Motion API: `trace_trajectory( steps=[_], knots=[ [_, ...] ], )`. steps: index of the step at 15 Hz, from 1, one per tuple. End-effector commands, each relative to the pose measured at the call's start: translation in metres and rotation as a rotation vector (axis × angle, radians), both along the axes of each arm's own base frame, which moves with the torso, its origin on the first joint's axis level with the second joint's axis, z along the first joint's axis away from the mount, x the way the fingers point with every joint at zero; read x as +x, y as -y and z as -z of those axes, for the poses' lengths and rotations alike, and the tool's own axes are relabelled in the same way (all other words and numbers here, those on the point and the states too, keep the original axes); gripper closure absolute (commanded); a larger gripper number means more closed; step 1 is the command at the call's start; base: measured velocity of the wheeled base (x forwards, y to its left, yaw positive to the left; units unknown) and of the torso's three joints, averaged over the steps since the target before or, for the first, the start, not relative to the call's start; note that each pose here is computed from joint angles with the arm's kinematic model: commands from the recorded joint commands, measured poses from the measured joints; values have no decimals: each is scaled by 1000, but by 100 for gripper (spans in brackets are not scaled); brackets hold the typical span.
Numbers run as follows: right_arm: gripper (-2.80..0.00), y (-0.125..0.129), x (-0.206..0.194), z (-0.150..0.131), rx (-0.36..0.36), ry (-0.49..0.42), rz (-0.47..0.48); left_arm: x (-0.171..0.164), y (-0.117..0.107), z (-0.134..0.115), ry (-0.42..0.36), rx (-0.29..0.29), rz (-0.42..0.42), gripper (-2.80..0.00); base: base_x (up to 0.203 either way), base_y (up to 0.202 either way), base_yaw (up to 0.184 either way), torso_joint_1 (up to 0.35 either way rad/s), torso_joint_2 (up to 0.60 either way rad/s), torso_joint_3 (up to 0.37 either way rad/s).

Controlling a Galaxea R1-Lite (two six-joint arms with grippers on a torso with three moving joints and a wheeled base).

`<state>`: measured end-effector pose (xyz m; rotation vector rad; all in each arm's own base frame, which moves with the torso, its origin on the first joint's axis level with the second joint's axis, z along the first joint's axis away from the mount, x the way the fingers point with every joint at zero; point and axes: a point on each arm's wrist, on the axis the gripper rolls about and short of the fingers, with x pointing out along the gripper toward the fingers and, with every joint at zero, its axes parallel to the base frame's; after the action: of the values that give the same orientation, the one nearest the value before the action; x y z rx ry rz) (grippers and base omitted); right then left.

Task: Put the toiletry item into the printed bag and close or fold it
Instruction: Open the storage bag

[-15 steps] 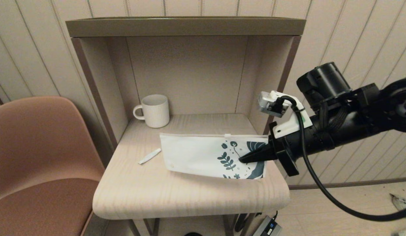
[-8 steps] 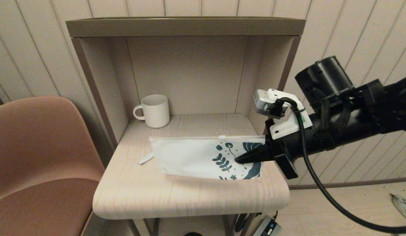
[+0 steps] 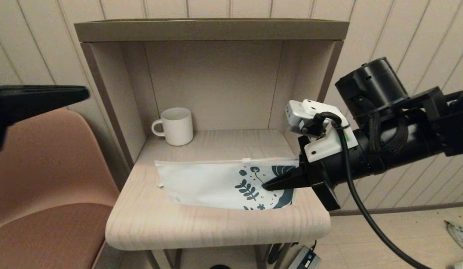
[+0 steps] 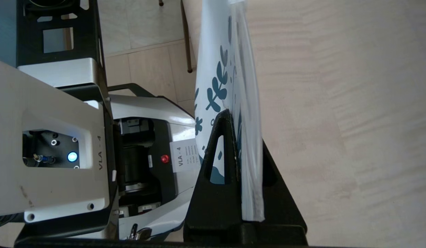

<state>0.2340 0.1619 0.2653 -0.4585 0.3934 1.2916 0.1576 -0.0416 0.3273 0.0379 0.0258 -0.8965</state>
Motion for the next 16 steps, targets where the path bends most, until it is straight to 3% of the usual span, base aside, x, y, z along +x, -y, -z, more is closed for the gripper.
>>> trace_trajectory(
  steps=[1,2,3,4,9,10,16],
  knots=[
    [0,-1,1,2,-5,-5,-6,78,46,13,-130,8,291,0,0,0,0,0,0,0],
    [0,-1,1,4,-9,-10,-7,84,58,11,-132,-5,446,0,0,0,0,0,0,0],
    [0,-1,2,6,-12,-14,-7,89,67,11,-137,-13,549,0,0,0,0,0,0,0],
    [0,-3,5,9,-17,-21,-7,92,74,12,-144,-15,601,0,0,0,0,0,0,0],
    [0,-9,11,6,-5,-7,-17,101,84,30,-174,-6,677,0,0,0,0,0,0,0],
    [0,-9,11,3,-2,-4,-17,100,85,34,-159,6,684,-280,0,0,0,0,0,0],
    [0,-21,26,1,7,7,-18,118,100,54,-220,12,707,-280,0,0,0,0,0,0]
  ],
)
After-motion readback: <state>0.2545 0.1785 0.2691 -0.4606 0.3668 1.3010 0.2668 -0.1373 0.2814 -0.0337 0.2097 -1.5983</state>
